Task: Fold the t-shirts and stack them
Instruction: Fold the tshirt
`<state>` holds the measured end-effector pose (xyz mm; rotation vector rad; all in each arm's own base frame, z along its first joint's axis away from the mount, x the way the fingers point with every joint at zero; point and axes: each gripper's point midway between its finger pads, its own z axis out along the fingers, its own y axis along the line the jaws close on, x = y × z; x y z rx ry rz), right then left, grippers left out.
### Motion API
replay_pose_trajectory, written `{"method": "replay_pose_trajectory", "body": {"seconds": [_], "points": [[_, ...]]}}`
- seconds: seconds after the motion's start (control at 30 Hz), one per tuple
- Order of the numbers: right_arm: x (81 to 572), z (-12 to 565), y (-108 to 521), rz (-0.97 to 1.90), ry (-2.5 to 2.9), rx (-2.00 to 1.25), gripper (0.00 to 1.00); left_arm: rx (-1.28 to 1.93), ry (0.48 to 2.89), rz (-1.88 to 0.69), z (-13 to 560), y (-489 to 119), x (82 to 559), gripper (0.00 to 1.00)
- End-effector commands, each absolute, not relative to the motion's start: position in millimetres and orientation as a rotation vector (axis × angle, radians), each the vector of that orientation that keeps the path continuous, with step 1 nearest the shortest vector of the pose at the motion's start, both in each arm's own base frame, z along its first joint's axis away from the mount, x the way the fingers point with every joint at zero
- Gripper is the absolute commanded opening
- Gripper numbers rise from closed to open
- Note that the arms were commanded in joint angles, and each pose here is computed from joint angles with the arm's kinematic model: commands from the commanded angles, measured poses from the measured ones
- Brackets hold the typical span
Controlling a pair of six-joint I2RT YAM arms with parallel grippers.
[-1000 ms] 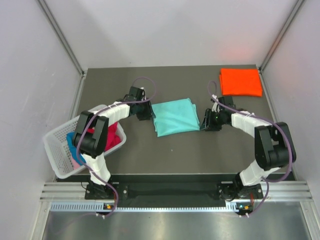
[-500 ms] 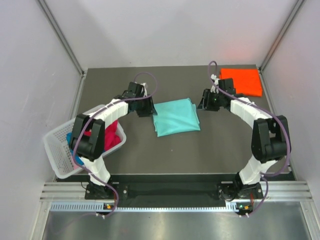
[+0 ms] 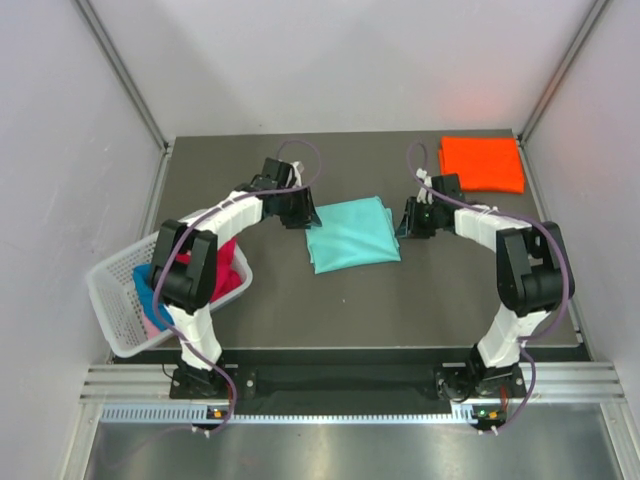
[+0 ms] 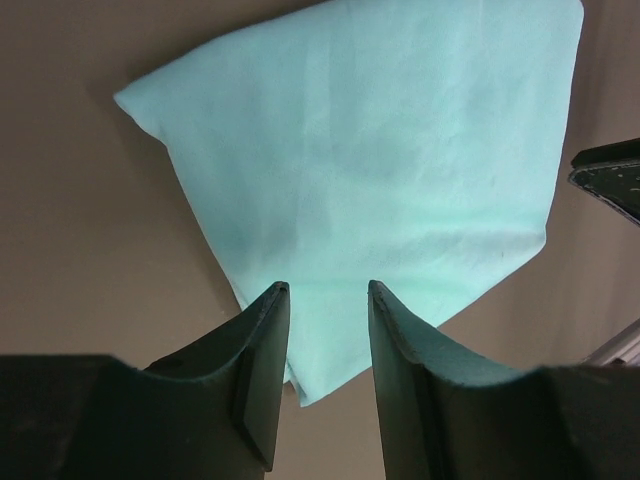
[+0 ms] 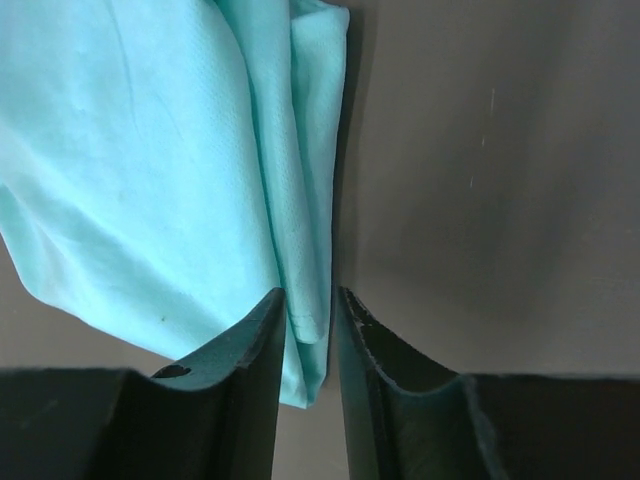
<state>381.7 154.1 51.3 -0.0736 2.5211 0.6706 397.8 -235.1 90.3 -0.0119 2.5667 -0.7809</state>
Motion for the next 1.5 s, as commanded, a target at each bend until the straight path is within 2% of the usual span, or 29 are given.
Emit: {"method": "replay_pose_trajectory", "body": {"seconds": [0.0,0.07,0.1,0.2,0.27,0.37,0.47,0.57,0.63,0.8,0.87,1.0,1.23,1.47], "points": [[386,48,165,0.730,2.467,-0.091,0.26,0.006,2.503,-0.766,112,-237,394,0.42],[378,42,166,0.746,2.480,-0.066,0.22,0.008,2.500,-0.745,116,-237,388,0.41],[378,42,168,0.757,2.465,-0.061,0.14,0.004,2.498,-0.730,117,-237,387,0.41],[359,39,178,0.798,2.466,-0.029,0.02,0.027,2.491,-0.696,124,-243,380,0.41],[349,43,182,0.796,2.435,0.011,0.00,0.072,2.480,-0.681,132,-255,370,0.40],[325,49,197,0.820,2.410,0.044,0.00,0.139,2.450,-0.648,143,-275,355,0.39],[300,58,207,0.808,2.390,0.067,0.07,0.176,2.428,-0.618,150,-294,339,0.35],[284,65,191,0.755,2.379,0.157,0.26,0.180,2.381,-0.569,155,-313,325,0.29],[284,79,177,0.697,2.335,0.191,0.32,0.203,2.354,-0.571,156,-333,312,0.29],[303,83,134,0.614,2.295,0.341,0.32,0.228,2.244,-0.391,149,-364,296,0.25],[314,82,126,0.635,2.279,0.388,0.31,0.257,2.219,-0.396,144,-385,286,0.24],[339,86,129,0.734,2.222,0.429,0.25,0.302,2.158,-0.334,130,-407,280,0.24],[361,67,141,0.856,2.212,0.432,0.24,0.376,2.177,-0.216,86,-420,278,0.29],[370,56,154,0.970,2.166,0.437,0.24,0.416,2.126,-0.216,84,-432,285,0.30]]}}
